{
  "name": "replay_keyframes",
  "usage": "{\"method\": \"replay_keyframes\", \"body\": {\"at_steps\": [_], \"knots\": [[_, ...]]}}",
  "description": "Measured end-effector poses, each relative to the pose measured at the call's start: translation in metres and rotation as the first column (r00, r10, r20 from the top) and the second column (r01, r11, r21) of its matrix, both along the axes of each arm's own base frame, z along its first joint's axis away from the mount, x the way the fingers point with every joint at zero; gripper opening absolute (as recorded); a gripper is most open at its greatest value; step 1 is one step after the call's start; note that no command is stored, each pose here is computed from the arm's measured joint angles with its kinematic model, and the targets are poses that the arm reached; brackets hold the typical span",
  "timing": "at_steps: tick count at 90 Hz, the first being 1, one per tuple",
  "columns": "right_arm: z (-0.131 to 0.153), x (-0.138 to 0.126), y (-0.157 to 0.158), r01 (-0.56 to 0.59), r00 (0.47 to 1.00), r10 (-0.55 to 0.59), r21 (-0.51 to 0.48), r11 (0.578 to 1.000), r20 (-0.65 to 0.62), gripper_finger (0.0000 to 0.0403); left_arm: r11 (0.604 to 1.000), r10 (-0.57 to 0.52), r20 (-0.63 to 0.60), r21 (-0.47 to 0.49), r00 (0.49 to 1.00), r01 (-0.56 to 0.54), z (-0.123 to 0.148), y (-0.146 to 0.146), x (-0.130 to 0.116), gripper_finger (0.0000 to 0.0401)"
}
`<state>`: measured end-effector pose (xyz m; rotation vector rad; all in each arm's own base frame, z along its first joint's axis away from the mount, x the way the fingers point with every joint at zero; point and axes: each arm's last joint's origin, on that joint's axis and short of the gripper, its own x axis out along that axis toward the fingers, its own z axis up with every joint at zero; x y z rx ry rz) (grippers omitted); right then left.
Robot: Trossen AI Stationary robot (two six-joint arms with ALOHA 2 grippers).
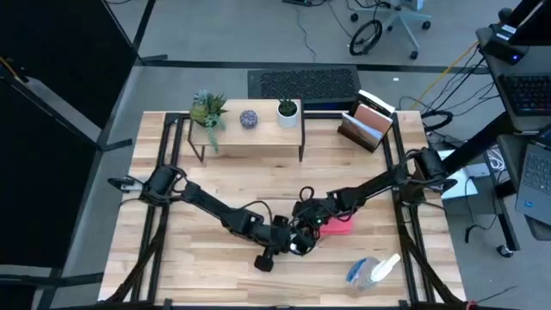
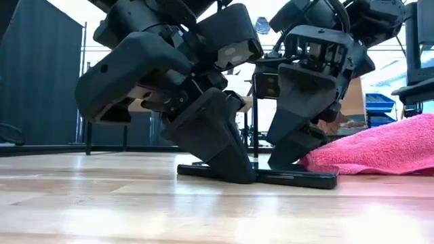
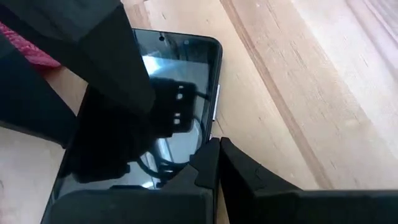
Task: Apply microfiber cloth
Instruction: Spray the back of the cellphone using the spray bottle
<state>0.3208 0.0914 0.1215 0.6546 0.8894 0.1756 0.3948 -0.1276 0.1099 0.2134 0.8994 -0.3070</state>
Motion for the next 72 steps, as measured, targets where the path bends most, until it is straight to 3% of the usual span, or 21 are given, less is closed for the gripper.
{"method": "replay_keyframes", "body": {"at_steps": [16, 45, 72], "knots": [[0.001, 0.0, -0.013, 0.044, 0.998, -0.046, -0.041, 0.998, -0.042, 0.0251, 1.0, 0.013, 0.006, 0.015, 1.0, -0.013, 0.0, 0.001, 0.0, 0.0], [0.015, 0.001, -0.054, 0.129, 0.989, -0.128, 0.016, 0.992, -0.074, 0.0251, 0.999, 0.034, 0.013, 0.039, 0.999, -0.035, 0.0, 0.002, 0.001, 0.0], [0.0, -0.004, -0.069, 0.094, 0.979, -0.079, 0.073, 0.993, -0.185, 0.0251, 0.999, 0.034, 0.012, 0.038, 0.999, -0.034, 0.0, 0.002, 0.0, 0.0]]}}
